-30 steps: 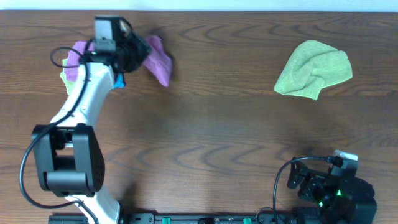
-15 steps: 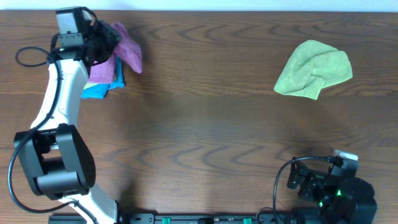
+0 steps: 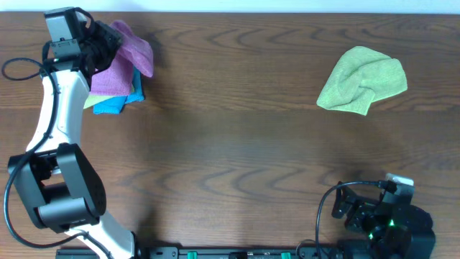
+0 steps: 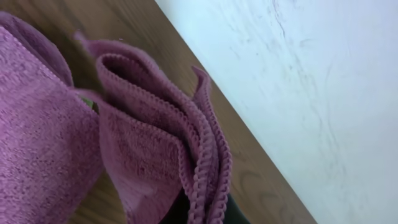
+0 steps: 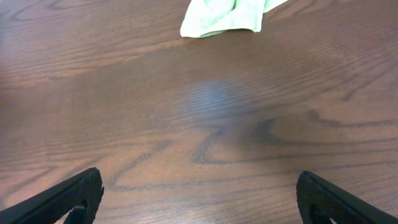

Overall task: Fold the cloth
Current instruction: 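Carry the pink cloth left and lower it onto the cloth stack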

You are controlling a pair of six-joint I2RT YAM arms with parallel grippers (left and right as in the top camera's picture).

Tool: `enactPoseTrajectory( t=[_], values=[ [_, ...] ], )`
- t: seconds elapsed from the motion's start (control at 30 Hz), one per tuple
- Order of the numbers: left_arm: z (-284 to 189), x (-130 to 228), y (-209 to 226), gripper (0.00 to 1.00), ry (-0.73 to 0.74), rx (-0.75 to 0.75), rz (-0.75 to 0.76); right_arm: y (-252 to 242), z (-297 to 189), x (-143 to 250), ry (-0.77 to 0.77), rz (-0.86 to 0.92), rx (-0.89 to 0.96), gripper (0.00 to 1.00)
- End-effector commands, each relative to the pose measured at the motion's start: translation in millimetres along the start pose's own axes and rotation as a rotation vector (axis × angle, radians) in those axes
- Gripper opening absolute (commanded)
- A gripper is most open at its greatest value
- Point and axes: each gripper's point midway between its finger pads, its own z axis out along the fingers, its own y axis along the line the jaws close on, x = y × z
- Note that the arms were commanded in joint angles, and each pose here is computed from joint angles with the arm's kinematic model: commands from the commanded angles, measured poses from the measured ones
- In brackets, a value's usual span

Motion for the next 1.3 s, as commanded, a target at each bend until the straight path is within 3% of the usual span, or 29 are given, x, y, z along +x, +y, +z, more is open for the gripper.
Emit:
enactPoseTrajectory(
  t=[0.0,0.5,1.27],
  values=[
    [-22.4,-25.8,-25.5,0.06,-0.069,0.056,0.047,-2.8,-0.1,-0.7,-0.008,0.021,0.015,0.99],
    [-27.7,-33.8,-5.3,0.06,-0.074,-0.002,0.049,-2.8,-0.1,-0.7,-0.008,0.021,0.015,0.99],
    [-48.5,-41.4,76.8,0.06,-0.105,-0.327,-0.024,-2.8,-0.1,-0.7,-0.008,0.021,0.015,0.99]
  ],
)
